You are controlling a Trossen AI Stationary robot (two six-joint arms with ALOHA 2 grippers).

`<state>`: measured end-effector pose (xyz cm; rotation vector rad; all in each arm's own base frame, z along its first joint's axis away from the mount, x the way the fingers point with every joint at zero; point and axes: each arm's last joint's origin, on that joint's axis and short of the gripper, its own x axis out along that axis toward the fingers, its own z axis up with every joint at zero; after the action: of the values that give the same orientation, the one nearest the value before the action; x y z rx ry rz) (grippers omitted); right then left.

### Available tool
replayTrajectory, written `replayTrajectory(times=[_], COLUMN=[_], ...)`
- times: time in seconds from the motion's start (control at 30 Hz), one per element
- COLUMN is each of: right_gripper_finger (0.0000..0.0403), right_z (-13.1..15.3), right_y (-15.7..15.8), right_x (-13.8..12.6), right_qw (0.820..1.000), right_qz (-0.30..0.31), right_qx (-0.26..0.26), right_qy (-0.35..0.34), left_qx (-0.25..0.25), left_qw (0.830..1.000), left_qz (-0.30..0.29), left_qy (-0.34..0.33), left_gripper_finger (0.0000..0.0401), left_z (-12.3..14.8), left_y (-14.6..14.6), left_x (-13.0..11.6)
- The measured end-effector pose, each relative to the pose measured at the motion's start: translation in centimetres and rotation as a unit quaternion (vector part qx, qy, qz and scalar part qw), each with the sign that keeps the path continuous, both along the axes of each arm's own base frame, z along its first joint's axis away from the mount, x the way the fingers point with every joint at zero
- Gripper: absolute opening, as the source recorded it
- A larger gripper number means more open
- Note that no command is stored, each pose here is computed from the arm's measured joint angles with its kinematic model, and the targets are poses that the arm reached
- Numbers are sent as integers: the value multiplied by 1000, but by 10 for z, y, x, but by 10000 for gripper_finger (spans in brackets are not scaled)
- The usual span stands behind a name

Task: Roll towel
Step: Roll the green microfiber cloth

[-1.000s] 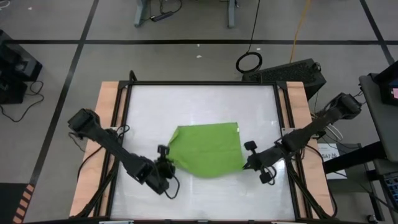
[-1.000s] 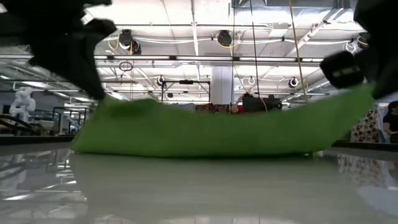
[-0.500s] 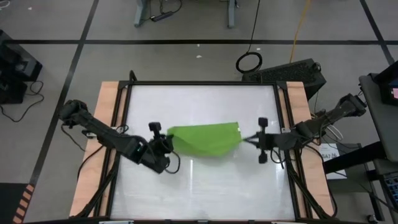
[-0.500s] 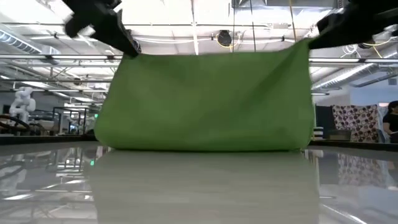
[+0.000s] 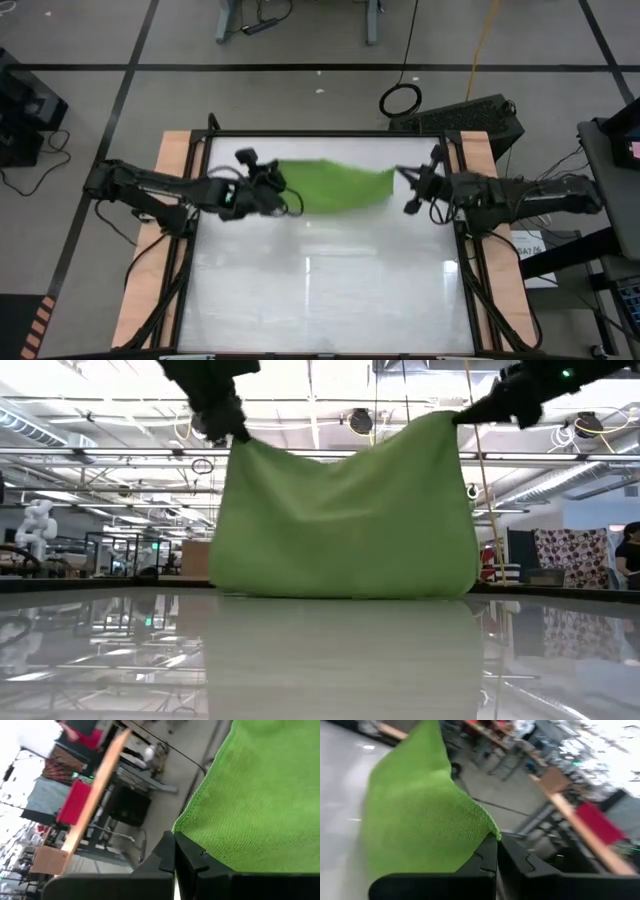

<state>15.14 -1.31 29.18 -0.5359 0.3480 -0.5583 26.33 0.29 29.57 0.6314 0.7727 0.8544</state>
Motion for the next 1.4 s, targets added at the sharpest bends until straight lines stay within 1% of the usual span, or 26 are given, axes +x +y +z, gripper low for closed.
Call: replayTrajectory(times=[0.07, 0.13, 0.17, 0.27, 0.33, 0.37, 0.47, 0.57, 0.63, 0.73, 0.83, 0.9, 0.97, 1.03, 1.07, 1.13, 1.23, 1.3, 1.4], right_gripper_finger=[0, 0, 0, 0, 0, 0, 0, 0, 0, 0, 0, 0, 0, 0, 0, 0, 0, 0, 0], right_z=[16, 26, 30, 26, 15, 8, -12, -39, -58, -82, -94, -106, -112, -117, -120, -123, -122, -121, -115], right_y=[-6, -7, -6, -2, 1, 2, 8, 17, 22, 30, 37, 39, 42, 44, 45, 46, 44, 42, 35], right_x=[-2, -4, -5, -7, -8, -9, -9, -8, -8, -7, -6, -9, -11, -13, -14, -15, -14, -14, -14], right_qw=[1000, 999, 999, 993, 983, 975, 945, 912, 894, 876, 866, 865, 863, 861, 862, 867, 883, 899, 928], right_qz=[-5, 17, 35, 96, 134, 149, 190, 238, 251, 270, 280, 256, 244, 234, 226, 210, 183, 148, 67], right_qx=[-7, 0, 10, 65, 121, 153, 235, 300, 334, 365, 386, 402, 414, 423, 425, 422, 407, 391, 354], right_qy=[-18, -30, -30, -2, 38, 66, 123, 150, 163, 164, 148, 157, 157, 159, 162, 161, 144, 131, 94], left_qx=[6, -5, -16, -60, -99, -123, -189, -238, -263, -296, -319, -334, -346, -344, -340, -323, -293, -273, -223], left_qw=[999, 997, 995, 988, 980, 974, 955, 942, 936, 924, 914, 906, 898, 896, 898, 906, 924, 934, 956], left_qz=[-5, -29, -51, -116, -164, -186, -226, -234, -229, -223, -218, -224, -230, -230, -226, -213, -187, -171, -136], left_qy=[-39, -76, -84, -86, -59, -48, -14, 31, 54, 95, 122, 132, 146, 160, 164, 170, 160, 153, 132], left_gripper_finger=[0, 0, 0, 0, 0, 0, 0, 0, 0, 0, 0, 0, 0, 0, 0, 0, 0, 0, 0], left_z=[15, 29, 33, 35, 29, 25, 6, -22, -41, -71, -92, -102, -111, -118, -120, -121, -119, -115, -109], left_y=[7, 8, 6, -8, -19, -25, -39, -51, -58, -68, -79, -87, -93, -97, -97, -94, -85, -76, -60], left_x=[-2, -7, -10, -16, -19, -20, -16, -10, -6, -1, 4, 8, 10, 11, 11, 10, 12, 13, 16])
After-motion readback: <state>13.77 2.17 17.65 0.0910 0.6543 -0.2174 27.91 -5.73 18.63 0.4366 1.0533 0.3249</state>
